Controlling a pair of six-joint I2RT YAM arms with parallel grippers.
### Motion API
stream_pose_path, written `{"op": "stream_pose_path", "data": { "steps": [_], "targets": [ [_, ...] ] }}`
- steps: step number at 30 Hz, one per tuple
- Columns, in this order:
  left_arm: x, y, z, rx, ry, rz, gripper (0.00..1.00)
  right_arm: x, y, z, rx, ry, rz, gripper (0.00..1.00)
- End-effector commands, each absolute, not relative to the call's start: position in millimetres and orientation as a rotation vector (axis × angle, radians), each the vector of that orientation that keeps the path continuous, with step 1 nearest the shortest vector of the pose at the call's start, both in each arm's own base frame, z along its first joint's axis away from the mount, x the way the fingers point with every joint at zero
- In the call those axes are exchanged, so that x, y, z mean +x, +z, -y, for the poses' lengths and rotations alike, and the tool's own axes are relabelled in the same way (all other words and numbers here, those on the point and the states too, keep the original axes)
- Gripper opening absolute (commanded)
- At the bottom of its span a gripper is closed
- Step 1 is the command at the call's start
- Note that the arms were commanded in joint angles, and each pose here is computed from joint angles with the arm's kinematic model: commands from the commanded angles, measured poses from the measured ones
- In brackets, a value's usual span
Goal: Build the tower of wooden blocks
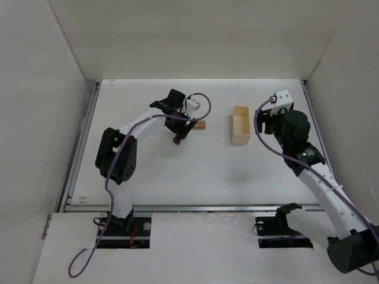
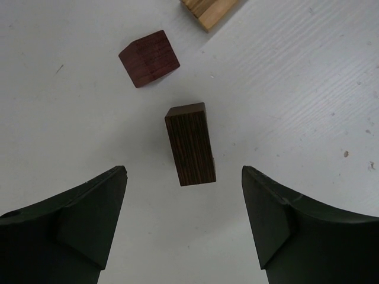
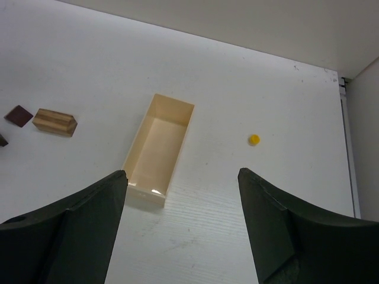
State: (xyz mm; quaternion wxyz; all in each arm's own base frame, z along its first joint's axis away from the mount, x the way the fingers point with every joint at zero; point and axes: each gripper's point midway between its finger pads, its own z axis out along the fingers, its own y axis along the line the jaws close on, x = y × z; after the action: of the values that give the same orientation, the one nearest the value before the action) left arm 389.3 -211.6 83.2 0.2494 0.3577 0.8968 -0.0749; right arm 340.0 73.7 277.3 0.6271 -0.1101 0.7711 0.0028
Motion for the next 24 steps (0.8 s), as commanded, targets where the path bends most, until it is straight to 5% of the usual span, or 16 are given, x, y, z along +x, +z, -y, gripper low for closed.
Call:
{"op": "stream_pose_path", "data": {
  "steps": [1, 13, 24],
  "targets": [
    [399.9, 78.2, 201.1, 0.899, -0.138, -2.468, 0.75, 337.8, 292.0, -73.5, -0.223, 0.028, -1.712, 0.81],
    [385.7, 46.2, 210.9, 0.968, -0.18, -2.557, 0.58, 337.9, 287.4, -71.9, -0.224, 0.028, -1.722, 0.81],
    [382.5, 47.2, 222.4, 1.066, -0.244, -2.507, 0.17, 338.5, 289.6, -73.3, -0.237, 0.03, -1.711, 0.81]
  ]
}}
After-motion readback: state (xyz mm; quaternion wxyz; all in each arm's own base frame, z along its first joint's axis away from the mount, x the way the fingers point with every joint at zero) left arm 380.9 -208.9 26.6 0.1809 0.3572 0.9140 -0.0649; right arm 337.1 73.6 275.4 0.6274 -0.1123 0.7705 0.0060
